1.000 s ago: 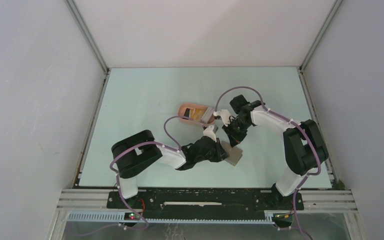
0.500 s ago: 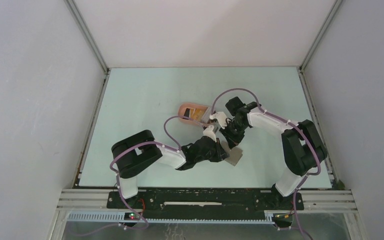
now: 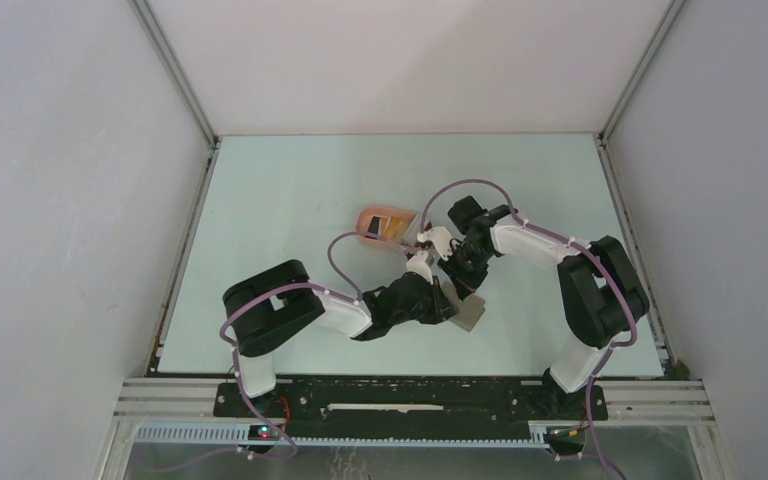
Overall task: Put the credit cards into the card holder
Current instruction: Close the credit card at the center of the board.
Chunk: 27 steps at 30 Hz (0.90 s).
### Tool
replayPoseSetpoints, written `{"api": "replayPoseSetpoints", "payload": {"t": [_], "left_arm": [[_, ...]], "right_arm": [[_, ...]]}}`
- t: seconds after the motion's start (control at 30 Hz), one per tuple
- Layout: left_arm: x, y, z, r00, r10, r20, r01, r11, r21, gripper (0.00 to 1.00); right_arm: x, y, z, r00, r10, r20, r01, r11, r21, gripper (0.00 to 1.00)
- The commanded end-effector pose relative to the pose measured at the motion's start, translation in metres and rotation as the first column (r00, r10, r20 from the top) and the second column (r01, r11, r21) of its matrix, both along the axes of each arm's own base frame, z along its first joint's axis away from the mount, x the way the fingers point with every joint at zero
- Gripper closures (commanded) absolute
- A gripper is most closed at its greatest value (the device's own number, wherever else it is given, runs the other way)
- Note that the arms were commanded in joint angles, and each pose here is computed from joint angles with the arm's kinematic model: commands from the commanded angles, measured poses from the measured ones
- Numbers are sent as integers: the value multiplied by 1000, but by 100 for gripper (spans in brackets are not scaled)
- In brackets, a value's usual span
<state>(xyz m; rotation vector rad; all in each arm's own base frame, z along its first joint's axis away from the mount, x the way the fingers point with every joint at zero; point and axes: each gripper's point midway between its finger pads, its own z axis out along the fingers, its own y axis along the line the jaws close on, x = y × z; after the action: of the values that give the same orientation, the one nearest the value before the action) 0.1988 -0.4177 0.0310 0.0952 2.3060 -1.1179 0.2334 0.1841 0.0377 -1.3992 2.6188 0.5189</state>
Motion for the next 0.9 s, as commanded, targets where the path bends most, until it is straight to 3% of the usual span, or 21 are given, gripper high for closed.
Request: {"api": "replayPoseSetpoints", "payload": {"t": [0.0, 0.87], "left_arm": [[9, 13, -17, 999, 40, 9, -40, 997, 71, 97], [9, 15, -13, 999, 43, 20, -45, 997, 60, 98]], "right_arm": [[-3, -2, -5, 1000, 17, -10, -17, 1000, -25, 100], [-14, -19, -40, 995, -13, -99, -5, 985, -175, 100]]}}
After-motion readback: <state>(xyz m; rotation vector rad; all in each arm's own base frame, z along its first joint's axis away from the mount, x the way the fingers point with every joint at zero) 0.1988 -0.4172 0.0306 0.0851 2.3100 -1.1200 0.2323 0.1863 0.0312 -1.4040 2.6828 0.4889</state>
